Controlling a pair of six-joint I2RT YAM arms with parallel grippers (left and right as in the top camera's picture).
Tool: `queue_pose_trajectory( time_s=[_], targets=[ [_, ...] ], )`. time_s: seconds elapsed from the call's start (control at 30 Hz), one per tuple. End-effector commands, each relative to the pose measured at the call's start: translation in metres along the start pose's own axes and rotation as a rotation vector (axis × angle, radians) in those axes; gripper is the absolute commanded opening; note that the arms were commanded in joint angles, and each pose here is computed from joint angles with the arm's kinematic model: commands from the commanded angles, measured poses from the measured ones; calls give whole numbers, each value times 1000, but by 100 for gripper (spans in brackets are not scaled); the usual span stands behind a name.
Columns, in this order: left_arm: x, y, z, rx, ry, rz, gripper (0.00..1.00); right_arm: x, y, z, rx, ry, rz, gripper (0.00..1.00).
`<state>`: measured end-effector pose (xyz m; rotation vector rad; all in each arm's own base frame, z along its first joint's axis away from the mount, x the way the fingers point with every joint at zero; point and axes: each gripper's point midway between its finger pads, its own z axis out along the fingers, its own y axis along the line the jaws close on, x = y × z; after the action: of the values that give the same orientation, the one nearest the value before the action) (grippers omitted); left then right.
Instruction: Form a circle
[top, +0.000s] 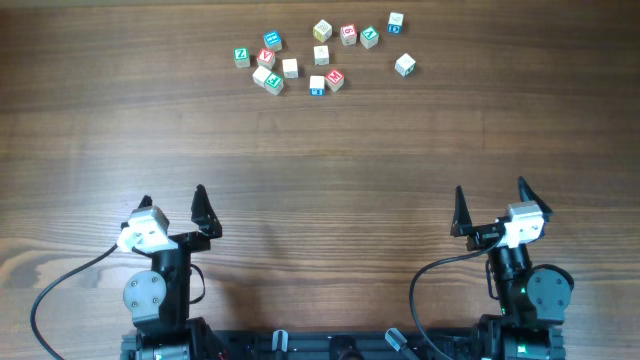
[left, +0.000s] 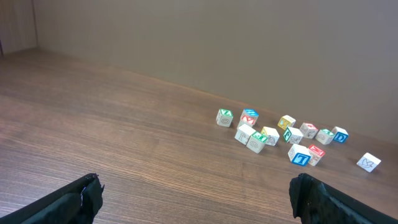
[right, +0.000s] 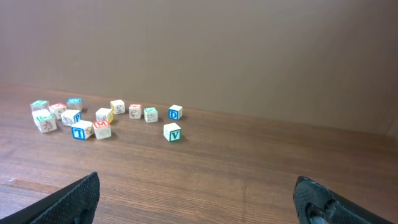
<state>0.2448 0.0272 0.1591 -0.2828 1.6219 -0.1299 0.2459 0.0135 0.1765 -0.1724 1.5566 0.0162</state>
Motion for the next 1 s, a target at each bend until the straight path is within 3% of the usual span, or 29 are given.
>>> queue_pose_trajectory(
  time_s=[0.0,0.63,0.7,0.97],
  targets=[
    [2,0,0,-1,-1,20,100,-1,-3,-1,17,-6,-7,100],
    [2,0,0,-1,-1,21,100,-1,-3,-1,17,-6,-7,100],
    [-1,12,0,-70,-19,20,100,-1,-3,-1,17,-5,-7,100],
    [0,-14,-1,78,-2,14,100,-1,-3,-1,17,-6,-7,100]
  ],
)
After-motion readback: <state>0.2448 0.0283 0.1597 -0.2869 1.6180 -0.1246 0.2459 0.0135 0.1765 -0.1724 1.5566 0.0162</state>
